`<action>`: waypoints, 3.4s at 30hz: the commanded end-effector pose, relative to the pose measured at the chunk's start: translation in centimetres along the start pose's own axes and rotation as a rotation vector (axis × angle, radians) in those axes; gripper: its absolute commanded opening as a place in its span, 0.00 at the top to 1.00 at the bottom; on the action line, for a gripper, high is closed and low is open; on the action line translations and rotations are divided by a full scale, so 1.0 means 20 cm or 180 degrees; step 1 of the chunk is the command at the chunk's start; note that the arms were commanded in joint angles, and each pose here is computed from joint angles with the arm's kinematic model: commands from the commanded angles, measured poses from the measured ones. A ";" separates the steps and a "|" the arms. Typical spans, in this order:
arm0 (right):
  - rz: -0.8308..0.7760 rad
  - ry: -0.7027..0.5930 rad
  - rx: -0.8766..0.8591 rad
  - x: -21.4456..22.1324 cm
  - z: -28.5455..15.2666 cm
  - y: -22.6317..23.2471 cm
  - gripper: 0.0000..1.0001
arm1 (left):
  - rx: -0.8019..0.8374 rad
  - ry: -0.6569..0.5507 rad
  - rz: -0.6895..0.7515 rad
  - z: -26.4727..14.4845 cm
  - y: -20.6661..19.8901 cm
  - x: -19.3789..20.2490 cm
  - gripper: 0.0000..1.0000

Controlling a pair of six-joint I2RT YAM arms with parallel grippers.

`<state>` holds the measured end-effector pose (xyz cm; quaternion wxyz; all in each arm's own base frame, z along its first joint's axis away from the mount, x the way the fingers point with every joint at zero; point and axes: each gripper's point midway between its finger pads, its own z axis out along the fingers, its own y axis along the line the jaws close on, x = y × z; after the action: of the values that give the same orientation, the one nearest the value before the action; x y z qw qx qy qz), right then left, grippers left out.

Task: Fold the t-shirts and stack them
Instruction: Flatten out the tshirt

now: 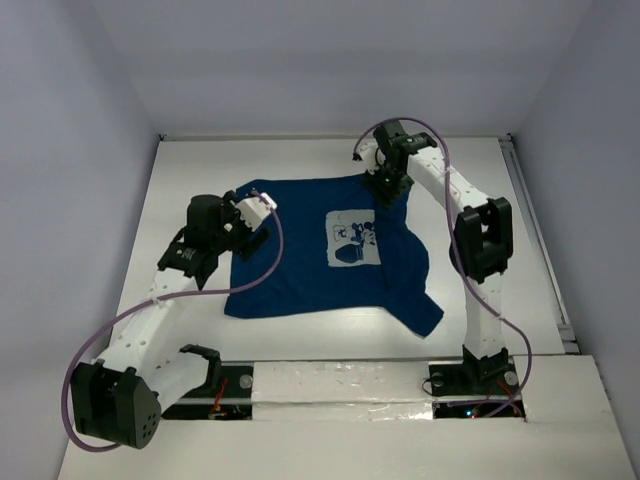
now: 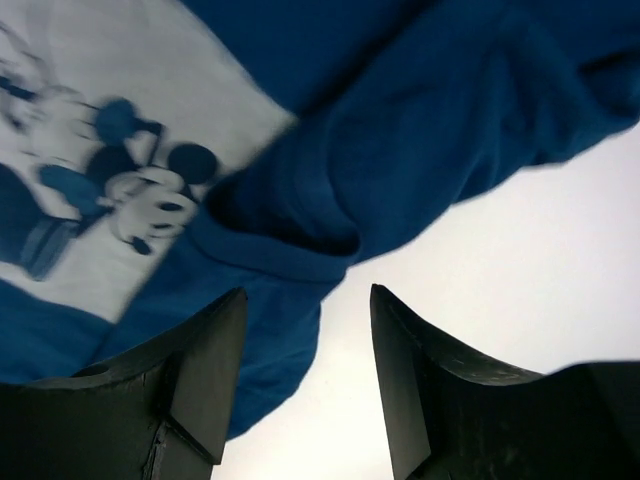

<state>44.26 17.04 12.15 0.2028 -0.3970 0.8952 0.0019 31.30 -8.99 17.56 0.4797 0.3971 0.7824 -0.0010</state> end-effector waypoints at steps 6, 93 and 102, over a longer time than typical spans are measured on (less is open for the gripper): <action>0.0379 0.0535 -0.0046 0.27 0.06 -0.11 0.42 | 0.0033 -0.0196 -0.0106 0.00 -0.04 -0.03 0.25; 0.0858 0.0492 0.1206 0.71 -0.47 -0.43 0.66 | 0.0180 -0.0286 -0.0343 0.03 -0.10 -0.04 0.30; 0.1027 -0.0171 0.0494 0.16 -0.08 -0.58 1.00 | -0.0261 0.0109 -0.0885 0.43 0.15 -0.05 0.81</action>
<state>48.81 3.99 17.18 0.2736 -0.2283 0.9299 -0.0917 35.35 -10.61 12.11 0.4322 0.3197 0.8417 -0.0498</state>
